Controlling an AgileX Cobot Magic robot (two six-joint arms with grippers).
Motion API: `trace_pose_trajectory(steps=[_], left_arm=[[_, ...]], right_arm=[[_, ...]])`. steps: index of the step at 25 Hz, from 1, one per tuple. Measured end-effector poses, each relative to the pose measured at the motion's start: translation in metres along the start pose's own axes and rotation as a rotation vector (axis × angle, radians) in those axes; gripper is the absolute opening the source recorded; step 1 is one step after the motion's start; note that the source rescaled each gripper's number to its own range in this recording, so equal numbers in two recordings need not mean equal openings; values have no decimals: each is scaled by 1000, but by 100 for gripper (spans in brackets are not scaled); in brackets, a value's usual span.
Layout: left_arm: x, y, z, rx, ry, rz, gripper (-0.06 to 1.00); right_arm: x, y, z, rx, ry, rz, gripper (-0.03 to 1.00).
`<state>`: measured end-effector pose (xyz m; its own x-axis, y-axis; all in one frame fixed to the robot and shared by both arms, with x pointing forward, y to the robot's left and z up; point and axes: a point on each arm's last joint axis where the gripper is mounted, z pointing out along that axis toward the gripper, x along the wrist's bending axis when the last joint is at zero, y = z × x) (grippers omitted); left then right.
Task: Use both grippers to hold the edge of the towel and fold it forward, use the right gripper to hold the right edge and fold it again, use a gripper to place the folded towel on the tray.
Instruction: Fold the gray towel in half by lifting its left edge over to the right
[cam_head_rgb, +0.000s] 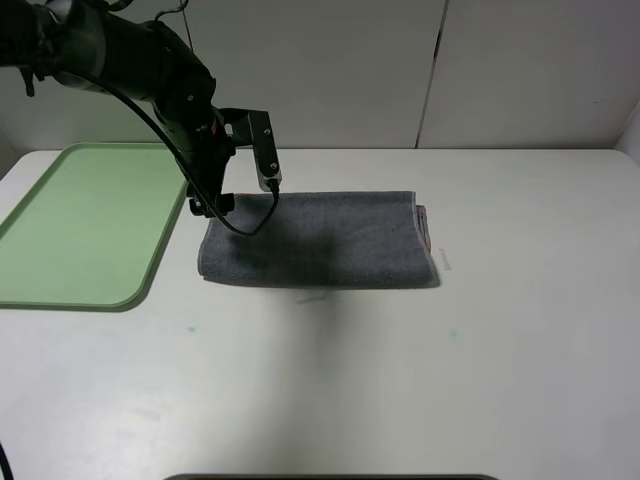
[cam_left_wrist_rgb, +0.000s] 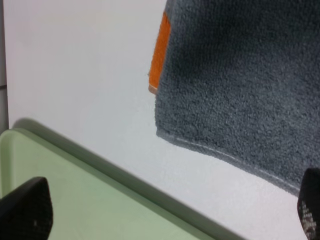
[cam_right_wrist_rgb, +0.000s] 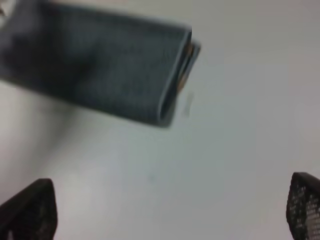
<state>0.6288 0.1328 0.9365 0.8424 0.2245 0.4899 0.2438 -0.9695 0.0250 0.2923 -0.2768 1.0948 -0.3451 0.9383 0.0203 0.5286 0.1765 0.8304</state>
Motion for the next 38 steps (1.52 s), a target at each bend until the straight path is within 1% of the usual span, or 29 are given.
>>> trace_pose_trajectory(steps=[1,4,9,22,25,28,35,38], left_arm=[[0,0,0,0,0,0,99],[0,0,0,1,0,0,99],[0,0,0,2,-1,0,99],[-1,-1,0,16,-8,0,99],[-1,-2,0,23,-12,-1,99],[-1,-2,0,23,-12,-10,99],[-1,-3,0,30,-14,-75,99],[-2,-4,0,45,-21,-114,99]], right_arm=[[0,-7,-8,-42,0,5,100],[2,-28,-22,-113,2,29,100],[1,-61,-21,-94,-1,60,100],[0,-66,-24,-131,-25,62,100],[-1,-68,-28,-159,-85,66,100],[-1,-68,-28,-163,-155,99,100],[-1,-68,-27,-166,-343,200,100],[-1,-68,-27,-166,-398,231,100]])
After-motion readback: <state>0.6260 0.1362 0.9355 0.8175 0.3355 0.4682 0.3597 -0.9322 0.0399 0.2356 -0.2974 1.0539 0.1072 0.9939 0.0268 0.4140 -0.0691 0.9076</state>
